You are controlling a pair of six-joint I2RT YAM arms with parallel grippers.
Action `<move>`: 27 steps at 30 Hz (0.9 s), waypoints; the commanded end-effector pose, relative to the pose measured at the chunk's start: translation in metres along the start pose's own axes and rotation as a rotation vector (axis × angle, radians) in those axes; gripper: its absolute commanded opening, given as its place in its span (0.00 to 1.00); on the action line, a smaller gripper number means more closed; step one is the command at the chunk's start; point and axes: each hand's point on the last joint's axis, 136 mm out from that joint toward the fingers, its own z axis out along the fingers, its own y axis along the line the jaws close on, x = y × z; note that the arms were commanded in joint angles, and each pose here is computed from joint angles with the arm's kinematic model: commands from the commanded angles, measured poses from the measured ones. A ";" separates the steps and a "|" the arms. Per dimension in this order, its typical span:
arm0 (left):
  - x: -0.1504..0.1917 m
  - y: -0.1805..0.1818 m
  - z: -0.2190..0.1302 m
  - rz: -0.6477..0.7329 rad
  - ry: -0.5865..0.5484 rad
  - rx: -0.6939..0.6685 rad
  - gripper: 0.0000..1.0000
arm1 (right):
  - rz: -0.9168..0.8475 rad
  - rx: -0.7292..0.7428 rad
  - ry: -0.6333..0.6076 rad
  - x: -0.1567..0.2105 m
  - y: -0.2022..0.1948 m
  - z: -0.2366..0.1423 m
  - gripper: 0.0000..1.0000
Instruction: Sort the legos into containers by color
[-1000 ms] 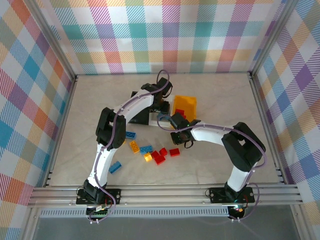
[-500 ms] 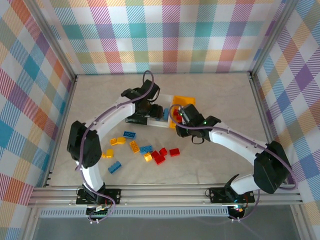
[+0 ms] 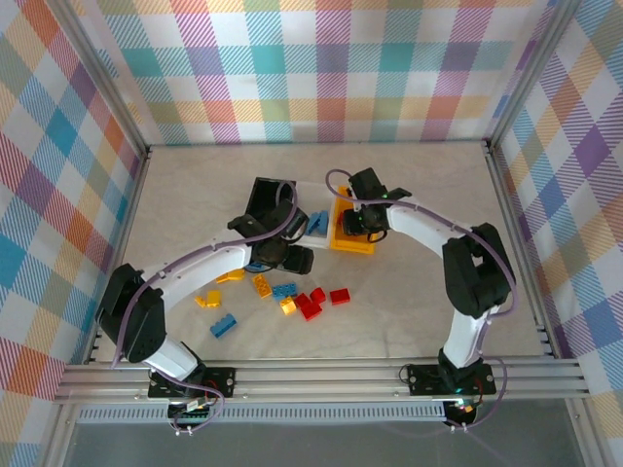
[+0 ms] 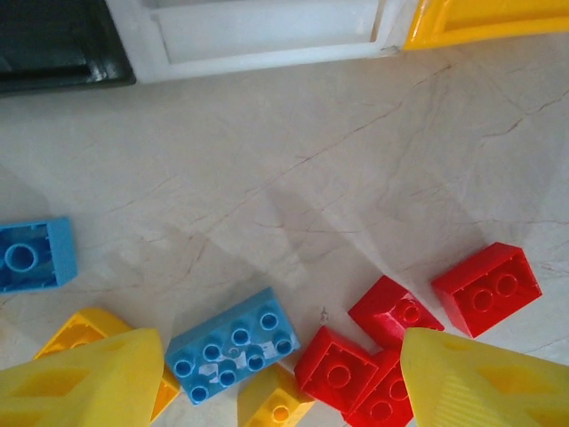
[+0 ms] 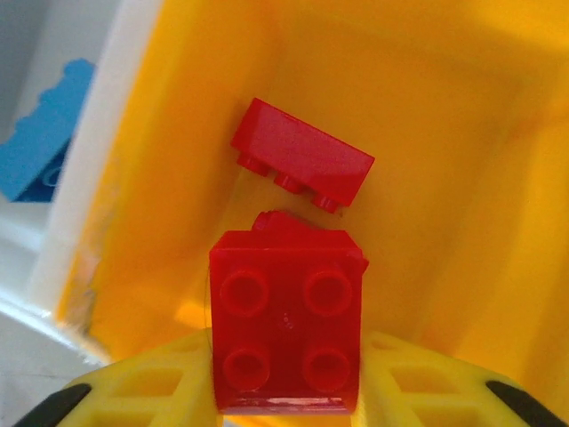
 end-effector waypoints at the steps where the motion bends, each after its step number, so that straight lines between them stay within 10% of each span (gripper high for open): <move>1: -0.001 0.005 -0.008 -0.024 -0.039 -0.013 0.72 | -0.020 -0.036 -0.016 -0.014 0.009 -0.005 0.41; 27: 0.008 0.128 0.033 -0.235 0.069 -0.239 0.92 | -0.010 -0.198 -0.121 0.047 0.035 -0.113 0.66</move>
